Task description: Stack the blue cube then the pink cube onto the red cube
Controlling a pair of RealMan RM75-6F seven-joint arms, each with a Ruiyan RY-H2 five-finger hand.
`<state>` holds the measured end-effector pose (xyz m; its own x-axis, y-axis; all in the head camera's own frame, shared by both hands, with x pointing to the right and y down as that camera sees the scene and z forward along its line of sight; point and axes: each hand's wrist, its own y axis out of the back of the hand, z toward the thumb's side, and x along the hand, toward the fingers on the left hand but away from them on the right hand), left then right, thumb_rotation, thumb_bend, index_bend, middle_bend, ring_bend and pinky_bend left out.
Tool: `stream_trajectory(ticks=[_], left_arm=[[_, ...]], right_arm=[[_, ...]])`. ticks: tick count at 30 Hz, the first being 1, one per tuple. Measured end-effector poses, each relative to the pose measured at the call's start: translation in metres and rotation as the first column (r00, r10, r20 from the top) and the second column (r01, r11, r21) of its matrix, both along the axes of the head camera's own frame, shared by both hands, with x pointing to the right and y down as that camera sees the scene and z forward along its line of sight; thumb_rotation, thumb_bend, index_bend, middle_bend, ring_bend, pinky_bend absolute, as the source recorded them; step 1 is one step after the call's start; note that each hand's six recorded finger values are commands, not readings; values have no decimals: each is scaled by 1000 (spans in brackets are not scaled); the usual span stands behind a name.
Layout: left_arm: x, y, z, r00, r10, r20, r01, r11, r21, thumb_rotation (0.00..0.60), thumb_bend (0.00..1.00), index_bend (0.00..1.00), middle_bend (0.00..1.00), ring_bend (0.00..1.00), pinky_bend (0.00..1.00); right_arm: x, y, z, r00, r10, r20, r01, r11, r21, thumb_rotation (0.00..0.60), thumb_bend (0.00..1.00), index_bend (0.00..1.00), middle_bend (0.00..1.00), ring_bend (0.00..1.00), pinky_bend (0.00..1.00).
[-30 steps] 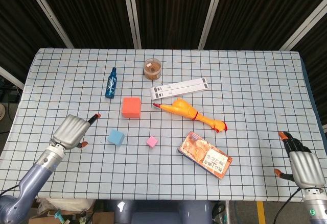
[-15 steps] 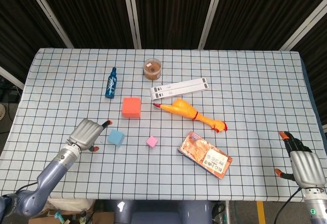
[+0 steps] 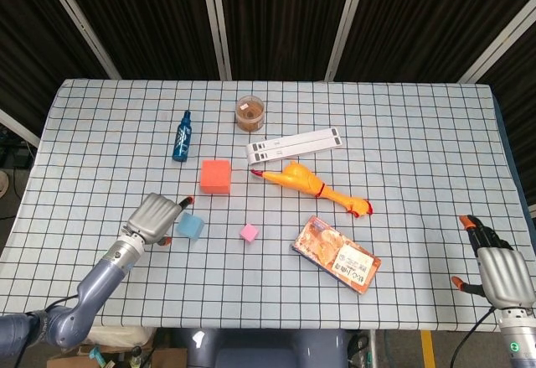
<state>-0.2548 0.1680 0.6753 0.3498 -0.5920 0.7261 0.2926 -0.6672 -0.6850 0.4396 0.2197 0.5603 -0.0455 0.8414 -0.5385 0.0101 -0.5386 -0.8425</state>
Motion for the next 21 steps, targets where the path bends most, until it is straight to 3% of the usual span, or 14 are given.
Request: stream_trajectory(ticks=[21], left_arm=[[16,2,13,1000,8,10,-8,1000,1,600,183,290,891,771,845]], right_arm=[[3,0,1,1000,11,2,-11,1000,-7,600,129,16,96,171,340]])
